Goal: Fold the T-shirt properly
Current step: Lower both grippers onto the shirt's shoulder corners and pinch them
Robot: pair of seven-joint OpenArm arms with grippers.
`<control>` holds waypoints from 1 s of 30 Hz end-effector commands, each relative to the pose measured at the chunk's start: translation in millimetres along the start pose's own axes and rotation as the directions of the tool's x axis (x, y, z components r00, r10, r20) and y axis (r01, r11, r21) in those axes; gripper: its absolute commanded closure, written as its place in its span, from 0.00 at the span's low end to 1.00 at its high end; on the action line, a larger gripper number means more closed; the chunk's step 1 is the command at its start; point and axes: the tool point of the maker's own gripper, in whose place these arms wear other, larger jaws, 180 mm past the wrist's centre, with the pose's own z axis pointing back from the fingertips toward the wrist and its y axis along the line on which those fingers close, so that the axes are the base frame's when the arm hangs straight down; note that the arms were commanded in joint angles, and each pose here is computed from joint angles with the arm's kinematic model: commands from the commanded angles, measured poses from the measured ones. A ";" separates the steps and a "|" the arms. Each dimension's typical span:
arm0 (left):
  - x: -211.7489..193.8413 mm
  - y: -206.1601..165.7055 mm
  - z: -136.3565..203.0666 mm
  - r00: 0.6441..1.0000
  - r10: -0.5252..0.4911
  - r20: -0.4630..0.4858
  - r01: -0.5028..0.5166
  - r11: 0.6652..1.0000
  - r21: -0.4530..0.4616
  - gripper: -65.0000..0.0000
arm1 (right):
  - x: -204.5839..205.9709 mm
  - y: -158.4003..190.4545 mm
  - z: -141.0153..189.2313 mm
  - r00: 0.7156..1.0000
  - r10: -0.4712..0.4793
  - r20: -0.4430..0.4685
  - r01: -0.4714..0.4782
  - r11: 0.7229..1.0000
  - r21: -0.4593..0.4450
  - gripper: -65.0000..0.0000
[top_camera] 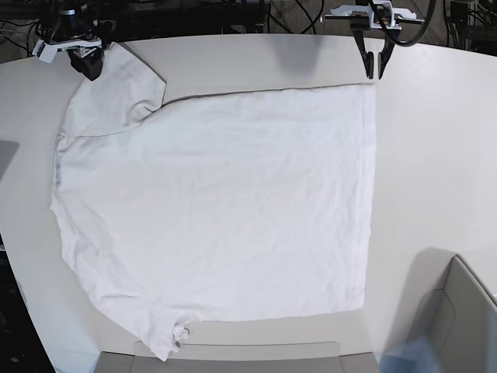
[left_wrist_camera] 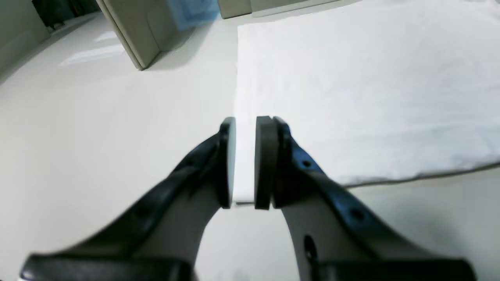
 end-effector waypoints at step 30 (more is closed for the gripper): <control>-43.7 18.2 -68.5 0.538 0.658 -0.527 -0.689 0.703 0.175 0.68 | -17.1 22.4 -12.3 0.993 -0.013 -0.117 0.027 0.992 0.127 0.59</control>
